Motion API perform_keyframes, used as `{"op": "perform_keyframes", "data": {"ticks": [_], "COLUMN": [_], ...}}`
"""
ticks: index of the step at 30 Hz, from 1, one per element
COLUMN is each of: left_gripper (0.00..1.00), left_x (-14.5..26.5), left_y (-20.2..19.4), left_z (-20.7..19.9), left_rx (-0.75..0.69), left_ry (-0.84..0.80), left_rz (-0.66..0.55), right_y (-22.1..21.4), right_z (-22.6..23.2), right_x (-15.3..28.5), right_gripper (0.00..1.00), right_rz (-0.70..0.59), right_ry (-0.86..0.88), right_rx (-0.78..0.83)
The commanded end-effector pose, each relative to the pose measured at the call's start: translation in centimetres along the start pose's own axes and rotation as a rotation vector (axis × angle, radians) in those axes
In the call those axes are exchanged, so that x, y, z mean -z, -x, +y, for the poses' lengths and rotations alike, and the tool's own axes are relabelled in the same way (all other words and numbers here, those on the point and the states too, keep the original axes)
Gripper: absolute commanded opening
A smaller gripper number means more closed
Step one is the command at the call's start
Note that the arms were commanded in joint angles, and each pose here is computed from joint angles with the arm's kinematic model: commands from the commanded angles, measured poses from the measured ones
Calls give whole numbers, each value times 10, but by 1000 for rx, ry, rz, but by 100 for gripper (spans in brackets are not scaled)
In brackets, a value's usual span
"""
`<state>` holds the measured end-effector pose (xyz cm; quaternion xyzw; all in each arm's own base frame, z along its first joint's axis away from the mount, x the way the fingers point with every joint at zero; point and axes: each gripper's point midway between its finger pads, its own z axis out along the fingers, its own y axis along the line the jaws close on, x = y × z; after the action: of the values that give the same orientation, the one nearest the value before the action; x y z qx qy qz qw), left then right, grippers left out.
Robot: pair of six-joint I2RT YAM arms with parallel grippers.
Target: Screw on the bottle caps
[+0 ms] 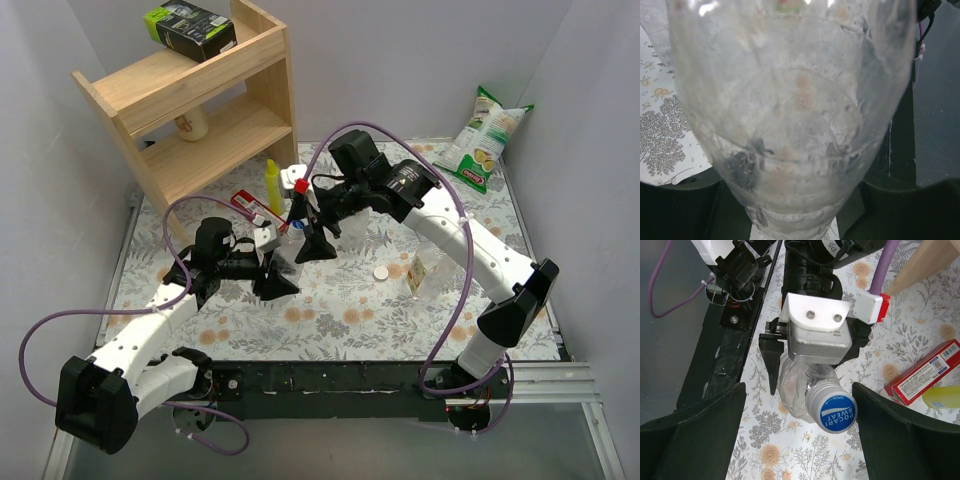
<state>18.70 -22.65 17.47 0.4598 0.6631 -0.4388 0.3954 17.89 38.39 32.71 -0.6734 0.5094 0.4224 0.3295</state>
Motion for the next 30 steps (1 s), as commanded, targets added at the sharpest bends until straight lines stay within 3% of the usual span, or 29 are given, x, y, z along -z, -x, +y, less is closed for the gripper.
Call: {"op": "perform_keyframes", "data": {"ticks": [1, 14, 20, 25, 30], "left_gripper": [0, 0, 0, 0, 0], "left_x": [-2, 8, 3, 1, 2], "left_y": [21, 22, 6, 11, 19], "left_z": [4, 20, 4, -3, -3], "left_rx": [65, 79, -58, -83, -103], "left_ry": [15, 72, -30, -73, -59], "left_rz": [-68, -93, 0, 27, 18], "right_y": [6, -21, 13, 44, 34], "right_z": [15, 30, -15, -13, -6], "right_x": [13, 55, 60, 38, 26], "right_gripper": [92, 87, 89, 92, 93], "right_rz": [-11, 131, 24, -105, -93], "right_ry": [-3, -162, -255, -103, -50], "right_rx": [28, -19, -16, 126, 124]}}
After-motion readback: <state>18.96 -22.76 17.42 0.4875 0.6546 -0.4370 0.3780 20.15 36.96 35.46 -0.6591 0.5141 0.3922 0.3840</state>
